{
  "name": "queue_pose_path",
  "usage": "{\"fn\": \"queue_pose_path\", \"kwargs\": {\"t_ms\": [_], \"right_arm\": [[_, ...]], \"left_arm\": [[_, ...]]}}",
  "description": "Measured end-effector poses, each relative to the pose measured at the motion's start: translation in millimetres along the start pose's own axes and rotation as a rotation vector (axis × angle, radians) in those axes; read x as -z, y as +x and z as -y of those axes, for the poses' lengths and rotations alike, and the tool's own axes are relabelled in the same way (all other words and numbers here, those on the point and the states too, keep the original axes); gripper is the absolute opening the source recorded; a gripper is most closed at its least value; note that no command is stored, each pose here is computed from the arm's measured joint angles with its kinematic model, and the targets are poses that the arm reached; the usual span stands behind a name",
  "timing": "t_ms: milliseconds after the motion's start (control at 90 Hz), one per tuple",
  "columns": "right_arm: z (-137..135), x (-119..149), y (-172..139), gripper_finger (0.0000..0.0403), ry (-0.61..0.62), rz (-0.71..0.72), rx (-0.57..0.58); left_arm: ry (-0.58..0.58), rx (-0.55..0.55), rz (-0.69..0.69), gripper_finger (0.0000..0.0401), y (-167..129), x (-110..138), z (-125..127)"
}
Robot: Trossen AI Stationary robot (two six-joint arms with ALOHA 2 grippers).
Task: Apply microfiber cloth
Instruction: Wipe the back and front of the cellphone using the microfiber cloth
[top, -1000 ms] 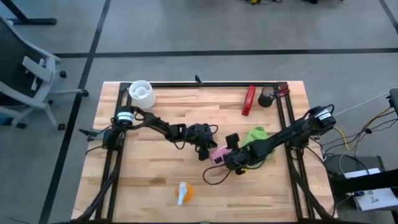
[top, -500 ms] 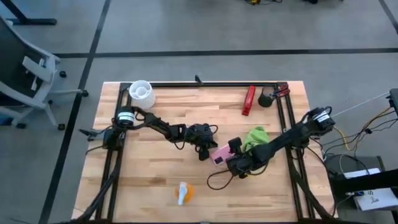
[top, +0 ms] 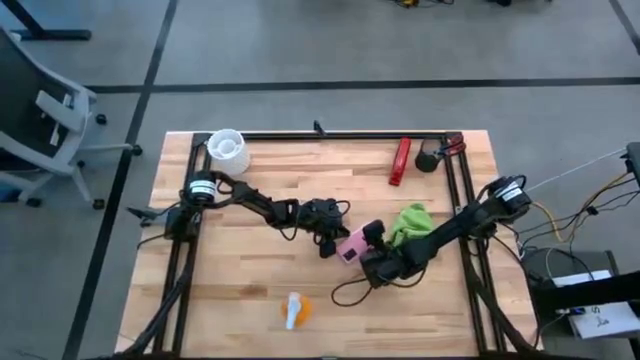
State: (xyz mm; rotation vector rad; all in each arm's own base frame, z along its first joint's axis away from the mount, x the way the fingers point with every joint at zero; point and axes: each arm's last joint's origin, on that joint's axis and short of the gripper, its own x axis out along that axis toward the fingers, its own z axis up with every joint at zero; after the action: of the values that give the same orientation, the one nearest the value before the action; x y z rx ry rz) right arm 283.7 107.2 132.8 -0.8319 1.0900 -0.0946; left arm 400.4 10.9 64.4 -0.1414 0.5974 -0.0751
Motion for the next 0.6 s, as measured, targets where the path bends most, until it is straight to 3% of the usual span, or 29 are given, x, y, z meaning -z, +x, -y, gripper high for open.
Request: {"fn": "queue_pose_path", "kwargs": {"t_ms": [200,600], "right_arm": [[12,-13,-5,0.0194,0.021,0.031,0.078],[25,-14,-5,0.0192,0.013,0.021,0.039]], "left_arm": [[0.003,0.003,0.000,0.0022,0,0,1],[0.028,0.024,-0.001,0.0022,0,0,2]]}}
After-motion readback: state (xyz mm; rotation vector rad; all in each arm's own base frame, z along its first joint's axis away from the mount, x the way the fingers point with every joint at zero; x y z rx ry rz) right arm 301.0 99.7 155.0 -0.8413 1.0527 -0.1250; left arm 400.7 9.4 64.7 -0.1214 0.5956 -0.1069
